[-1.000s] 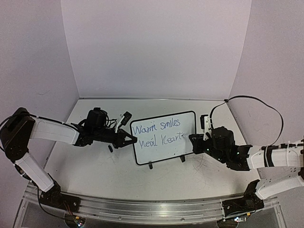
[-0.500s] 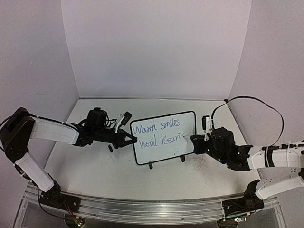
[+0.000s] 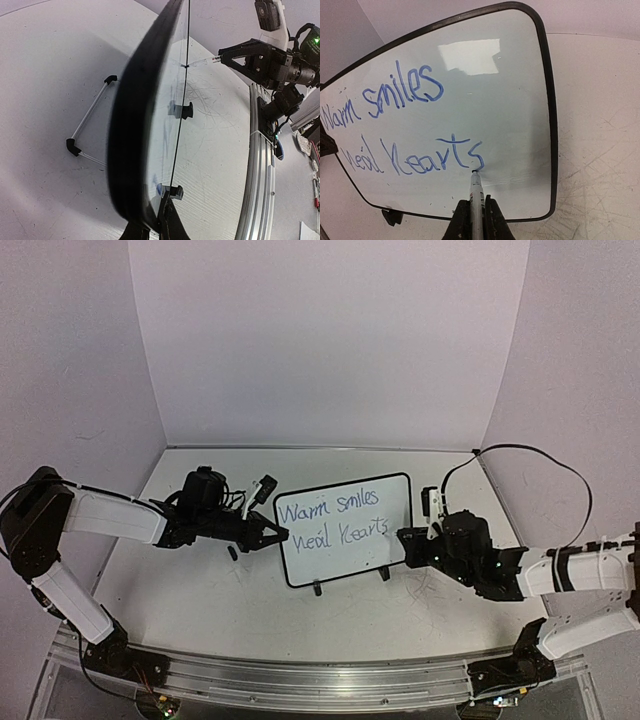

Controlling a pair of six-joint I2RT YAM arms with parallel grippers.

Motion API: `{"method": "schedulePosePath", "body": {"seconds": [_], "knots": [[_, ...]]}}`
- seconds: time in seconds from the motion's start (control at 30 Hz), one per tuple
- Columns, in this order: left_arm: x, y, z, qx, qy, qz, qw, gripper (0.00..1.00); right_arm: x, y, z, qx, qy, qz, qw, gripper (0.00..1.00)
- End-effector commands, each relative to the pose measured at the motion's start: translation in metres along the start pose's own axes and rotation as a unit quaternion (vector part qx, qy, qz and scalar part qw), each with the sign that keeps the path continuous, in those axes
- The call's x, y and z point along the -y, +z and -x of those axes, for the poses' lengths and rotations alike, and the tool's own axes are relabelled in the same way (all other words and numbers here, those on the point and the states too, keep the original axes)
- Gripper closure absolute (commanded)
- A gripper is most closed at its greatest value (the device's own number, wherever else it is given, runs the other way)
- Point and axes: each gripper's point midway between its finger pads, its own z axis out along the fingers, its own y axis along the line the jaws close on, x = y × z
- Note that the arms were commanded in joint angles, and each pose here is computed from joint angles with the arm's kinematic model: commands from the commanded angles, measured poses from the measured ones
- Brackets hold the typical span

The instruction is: Write a sentence on the whiteboard

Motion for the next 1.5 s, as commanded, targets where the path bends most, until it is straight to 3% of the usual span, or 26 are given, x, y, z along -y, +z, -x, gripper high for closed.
{"method": "schedulePosePath", "body": {"seconds": [0.0,0.27,0.5,1.27,1.47], "knots": [[-0.031,-0.004,0.0,-0.007,0.02,0.084,0.996,1.0,-0.007,-0.002,0.025,0.039,0.018,0.007,0.999,1.0],[-0.033,-0.004,-0.002,-0.01,0.02,0.087,0.996,1.0,0.003,-0.026,0.024,0.037,0.013,0.004,0.999,1.0],[-0.033,-0.003,-0.002,-0.01,0.019,0.087,0.996,1.0,0.006,-0.013,0.015,0.017,0.006,-0.015,1.0,1.0],[-0.033,-0.003,-0.003,-0.013,0.018,0.087,0.996,1.0,0.012,-0.004,0.022,0.036,-0.003,-0.042,0.998,1.0],[-0.035,-0.003,-0.004,-0.014,0.017,0.092,0.995,1.0,0.001,-0.028,0.04,0.057,0.004,-0.002,0.998,1.0]]}}
